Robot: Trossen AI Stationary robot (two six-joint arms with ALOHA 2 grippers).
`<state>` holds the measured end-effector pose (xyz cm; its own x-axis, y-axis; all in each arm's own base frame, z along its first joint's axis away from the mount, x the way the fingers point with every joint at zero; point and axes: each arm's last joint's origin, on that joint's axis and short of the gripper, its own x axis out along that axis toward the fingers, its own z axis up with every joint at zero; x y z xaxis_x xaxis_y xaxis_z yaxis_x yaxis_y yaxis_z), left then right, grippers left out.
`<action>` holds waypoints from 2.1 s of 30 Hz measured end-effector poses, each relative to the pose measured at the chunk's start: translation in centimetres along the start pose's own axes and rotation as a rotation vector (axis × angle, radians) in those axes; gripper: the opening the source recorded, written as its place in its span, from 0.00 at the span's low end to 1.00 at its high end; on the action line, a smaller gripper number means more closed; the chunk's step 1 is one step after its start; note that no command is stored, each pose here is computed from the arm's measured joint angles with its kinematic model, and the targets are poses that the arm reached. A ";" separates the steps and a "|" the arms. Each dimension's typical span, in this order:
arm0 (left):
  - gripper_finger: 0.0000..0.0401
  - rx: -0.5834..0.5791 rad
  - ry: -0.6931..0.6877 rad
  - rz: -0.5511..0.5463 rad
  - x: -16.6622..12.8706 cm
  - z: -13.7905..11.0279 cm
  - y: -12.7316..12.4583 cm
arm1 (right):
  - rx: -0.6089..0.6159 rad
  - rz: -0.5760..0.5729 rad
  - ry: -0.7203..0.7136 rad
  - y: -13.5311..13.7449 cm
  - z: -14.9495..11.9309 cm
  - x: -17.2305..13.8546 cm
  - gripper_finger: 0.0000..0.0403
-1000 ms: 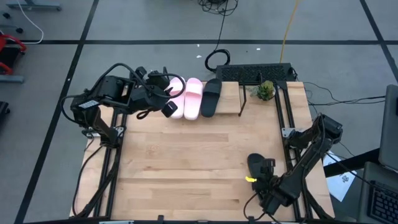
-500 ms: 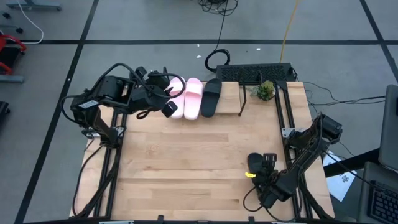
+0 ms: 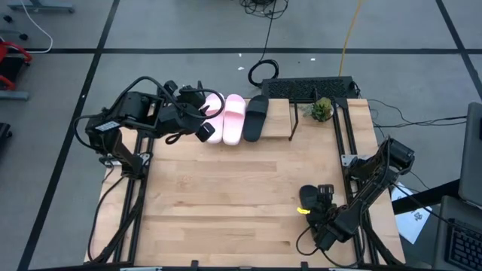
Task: Pick and place slides into the shelf
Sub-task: Put the black slipper on the shelf
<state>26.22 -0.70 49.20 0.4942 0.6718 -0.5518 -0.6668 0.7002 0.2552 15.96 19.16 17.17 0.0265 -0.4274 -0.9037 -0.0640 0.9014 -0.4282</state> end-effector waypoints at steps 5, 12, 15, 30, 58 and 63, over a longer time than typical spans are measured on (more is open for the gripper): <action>0.32 -0.001 0.000 0.000 0.0 0.0 0.0 | -0.070 0.009 -0.009 0.1 0.1 0.0 0.52; 0.32 -0.002 0.000 0.000 0.0 0.0 0.0 | -0.089 0.049 -0.048 0.5 0.5 0.0 0.52; 0.32 -0.003 0.000 0.000 0.0 0.0 0.0 | -0.086 0.049 -0.046 0.4 0.6 0.1 0.52; 0.32 -0.004 0.000 0.000 0.0 0.0 0.0 | -0.021 0.014 -0.051 -1.0 2.0 0.6 0.31; 0.32 0.026 -0.024 0.065 0.2 0.1 0.3 | 0.605 -0.174 -0.612 -18.9 8.6 -11.8 0.00; 0.32 0.023 -0.022 0.068 0.2 0.2 0.4 | 0.674 -0.300 -0.605 -26.1 11.4 -9.1 0.00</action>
<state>26.16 -0.20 49.31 0.4604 0.7229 -0.5153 -0.6866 0.6579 0.3095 28.79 0.35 36.54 0.4725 -0.7091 -0.5234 0.6124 0.6912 -0.3837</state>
